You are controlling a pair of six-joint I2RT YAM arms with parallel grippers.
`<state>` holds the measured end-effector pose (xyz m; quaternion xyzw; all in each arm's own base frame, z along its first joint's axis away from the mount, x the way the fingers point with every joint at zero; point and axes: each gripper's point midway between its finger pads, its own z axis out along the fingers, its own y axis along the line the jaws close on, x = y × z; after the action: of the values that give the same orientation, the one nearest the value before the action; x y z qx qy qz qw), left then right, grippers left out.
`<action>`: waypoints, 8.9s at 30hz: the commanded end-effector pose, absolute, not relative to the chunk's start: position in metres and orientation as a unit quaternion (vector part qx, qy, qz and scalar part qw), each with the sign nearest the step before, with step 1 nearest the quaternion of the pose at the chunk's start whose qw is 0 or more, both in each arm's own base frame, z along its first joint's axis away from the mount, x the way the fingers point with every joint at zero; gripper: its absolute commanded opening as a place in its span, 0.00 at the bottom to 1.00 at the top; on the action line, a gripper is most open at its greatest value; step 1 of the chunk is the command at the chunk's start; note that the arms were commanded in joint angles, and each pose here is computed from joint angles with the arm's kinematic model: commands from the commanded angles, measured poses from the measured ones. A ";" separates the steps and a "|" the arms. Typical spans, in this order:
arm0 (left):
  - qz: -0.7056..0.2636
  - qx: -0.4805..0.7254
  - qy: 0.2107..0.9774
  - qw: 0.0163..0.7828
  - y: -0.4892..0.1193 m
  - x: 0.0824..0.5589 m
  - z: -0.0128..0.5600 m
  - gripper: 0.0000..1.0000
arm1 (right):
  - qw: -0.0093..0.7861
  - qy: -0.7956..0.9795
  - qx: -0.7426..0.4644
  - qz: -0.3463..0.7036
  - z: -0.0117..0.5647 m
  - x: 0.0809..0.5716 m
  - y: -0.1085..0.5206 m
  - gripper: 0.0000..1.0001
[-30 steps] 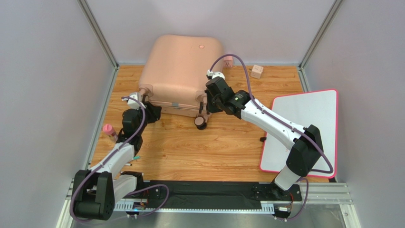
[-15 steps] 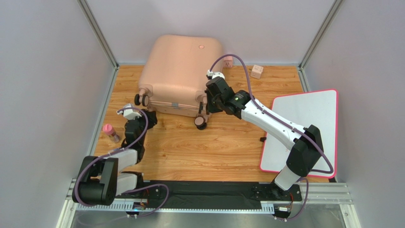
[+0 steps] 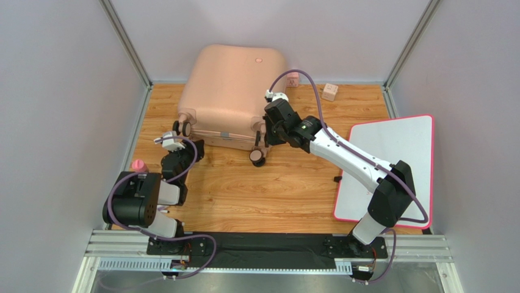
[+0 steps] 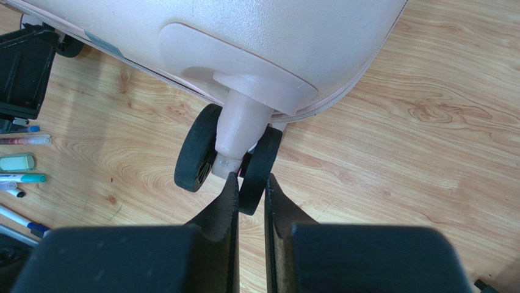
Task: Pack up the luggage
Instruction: Zip the luggage at the center of the board.
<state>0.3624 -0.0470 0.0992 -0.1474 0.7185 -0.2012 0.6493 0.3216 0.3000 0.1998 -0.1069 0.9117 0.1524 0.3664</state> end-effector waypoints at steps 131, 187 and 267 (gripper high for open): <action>-0.248 -0.035 0.691 0.678 -0.079 0.348 0.159 0.09 | 0.438 0.871 -0.138 0.177 0.246 0.334 0.314 0.00; -0.154 -0.041 0.764 0.625 -0.038 0.414 0.156 0.48 | 0.447 0.843 -0.112 0.279 0.257 0.328 0.300 0.00; -0.115 -0.078 0.871 0.471 -0.095 0.303 0.127 1.00 | 0.392 0.898 0.120 0.161 0.231 0.484 0.174 0.94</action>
<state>0.2975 -0.0942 0.1158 -0.0613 0.8750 -0.1111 0.4672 0.4609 0.1566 0.2607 0.1297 0.8881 0.1530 0.4137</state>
